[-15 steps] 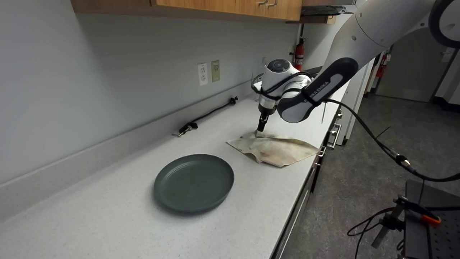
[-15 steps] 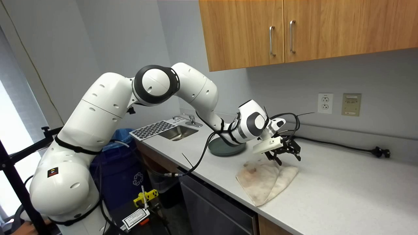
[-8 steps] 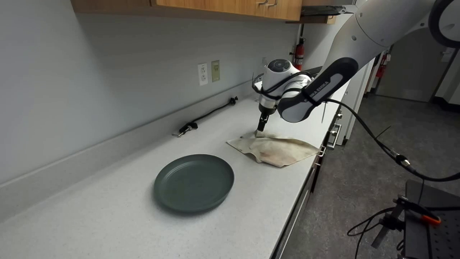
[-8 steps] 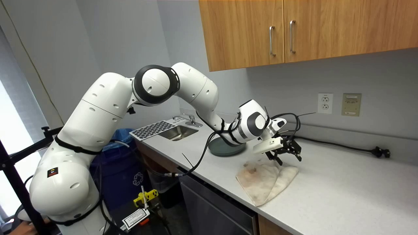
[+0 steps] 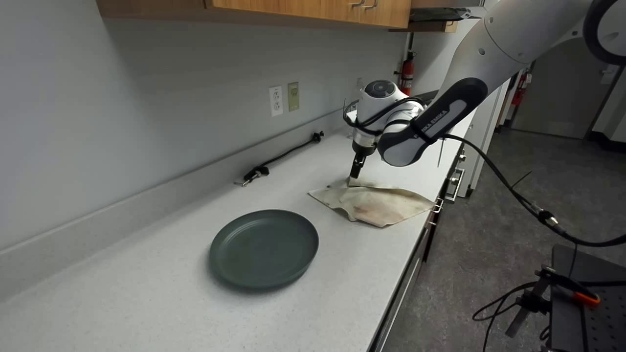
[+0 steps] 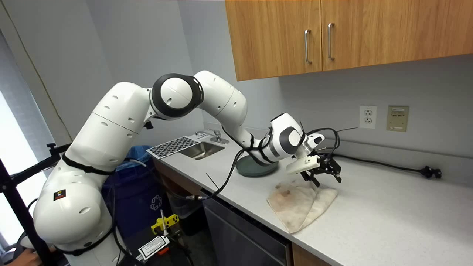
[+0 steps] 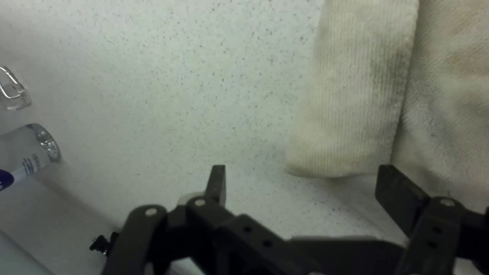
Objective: Unfold the cloth on the counter
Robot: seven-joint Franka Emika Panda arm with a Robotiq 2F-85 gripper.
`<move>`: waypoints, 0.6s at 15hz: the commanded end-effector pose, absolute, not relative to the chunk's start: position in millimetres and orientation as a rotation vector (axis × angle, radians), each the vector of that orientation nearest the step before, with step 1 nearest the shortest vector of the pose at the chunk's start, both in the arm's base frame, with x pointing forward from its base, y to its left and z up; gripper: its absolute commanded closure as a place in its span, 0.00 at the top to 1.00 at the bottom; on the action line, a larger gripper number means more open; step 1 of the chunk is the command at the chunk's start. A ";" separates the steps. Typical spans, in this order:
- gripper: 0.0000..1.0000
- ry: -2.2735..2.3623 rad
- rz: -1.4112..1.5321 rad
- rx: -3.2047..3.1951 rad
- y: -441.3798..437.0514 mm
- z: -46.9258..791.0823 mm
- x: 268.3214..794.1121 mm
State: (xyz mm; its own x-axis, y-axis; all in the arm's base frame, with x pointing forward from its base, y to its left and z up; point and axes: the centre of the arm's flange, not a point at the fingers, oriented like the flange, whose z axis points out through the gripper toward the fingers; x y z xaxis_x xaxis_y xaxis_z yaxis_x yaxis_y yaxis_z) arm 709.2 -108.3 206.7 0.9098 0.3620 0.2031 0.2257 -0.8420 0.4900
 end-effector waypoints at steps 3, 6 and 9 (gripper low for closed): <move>1.00 0.419 0.400 2.605 -108.3 206.8 709.2; 1.00 0.412 0.402 2.607 -108.4 206.8 709.2; 1.00 0.411 0.403 2.608 -108.4 206.9 709.2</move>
State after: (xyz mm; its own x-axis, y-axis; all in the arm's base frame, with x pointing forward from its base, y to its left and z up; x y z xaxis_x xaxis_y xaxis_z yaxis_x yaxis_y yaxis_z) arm 709.2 -108.4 206.9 0.9122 0.3528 0.2085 0.2159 -0.8462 0.4871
